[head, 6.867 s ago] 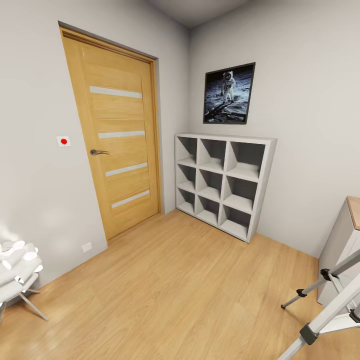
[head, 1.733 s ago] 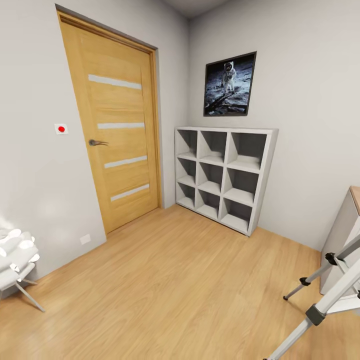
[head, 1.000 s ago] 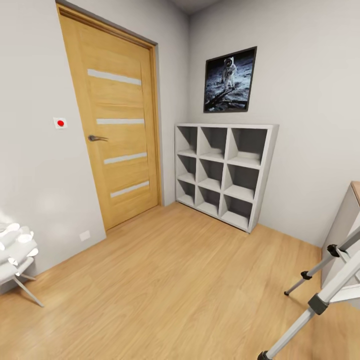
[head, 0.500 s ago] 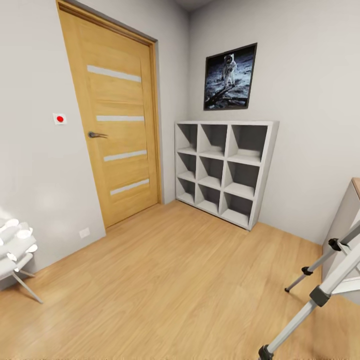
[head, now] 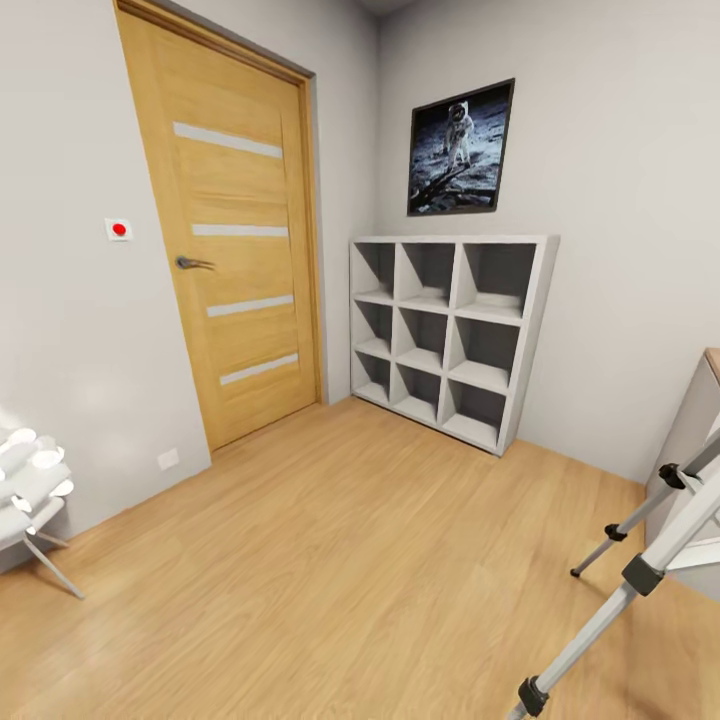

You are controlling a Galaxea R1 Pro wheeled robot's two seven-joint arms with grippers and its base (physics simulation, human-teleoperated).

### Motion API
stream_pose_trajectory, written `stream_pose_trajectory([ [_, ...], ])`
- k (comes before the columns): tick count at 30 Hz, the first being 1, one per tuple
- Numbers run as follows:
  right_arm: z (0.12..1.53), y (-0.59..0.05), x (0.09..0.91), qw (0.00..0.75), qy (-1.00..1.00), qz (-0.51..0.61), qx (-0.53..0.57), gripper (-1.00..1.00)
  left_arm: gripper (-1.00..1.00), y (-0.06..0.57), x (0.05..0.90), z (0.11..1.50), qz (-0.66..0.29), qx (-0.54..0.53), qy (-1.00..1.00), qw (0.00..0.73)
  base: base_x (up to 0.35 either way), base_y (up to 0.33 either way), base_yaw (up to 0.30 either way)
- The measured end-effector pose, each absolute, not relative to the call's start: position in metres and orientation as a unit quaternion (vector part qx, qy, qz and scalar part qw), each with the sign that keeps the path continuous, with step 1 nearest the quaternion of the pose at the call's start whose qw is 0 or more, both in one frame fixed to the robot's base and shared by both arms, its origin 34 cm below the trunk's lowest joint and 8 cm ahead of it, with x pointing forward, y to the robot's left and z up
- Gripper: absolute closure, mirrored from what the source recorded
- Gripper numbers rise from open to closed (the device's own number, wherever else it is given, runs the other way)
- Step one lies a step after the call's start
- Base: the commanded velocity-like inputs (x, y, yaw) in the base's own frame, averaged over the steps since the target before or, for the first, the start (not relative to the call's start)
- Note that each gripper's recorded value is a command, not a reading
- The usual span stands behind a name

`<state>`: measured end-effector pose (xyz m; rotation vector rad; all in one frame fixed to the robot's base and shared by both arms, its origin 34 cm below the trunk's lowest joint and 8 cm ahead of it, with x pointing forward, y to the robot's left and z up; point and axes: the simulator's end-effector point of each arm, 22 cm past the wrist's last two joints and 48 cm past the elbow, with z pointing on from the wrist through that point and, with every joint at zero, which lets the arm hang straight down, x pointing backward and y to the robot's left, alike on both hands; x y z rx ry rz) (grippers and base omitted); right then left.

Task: Attach the digital camera to the camera tripod in the bedroom.

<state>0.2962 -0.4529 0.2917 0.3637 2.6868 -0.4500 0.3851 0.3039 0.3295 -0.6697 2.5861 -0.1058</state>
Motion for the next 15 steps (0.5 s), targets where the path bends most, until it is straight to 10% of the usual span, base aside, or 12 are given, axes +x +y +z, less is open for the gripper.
stream_pose_trajectory([
  [15,0.259,-0.454,0.289,0.195,0.959,-0.161,0.13,-1.0,-1.0,0.304,0.378,0.297,-0.039,-0.244,0.941,0.232,0.0,0.0,0.0],
])
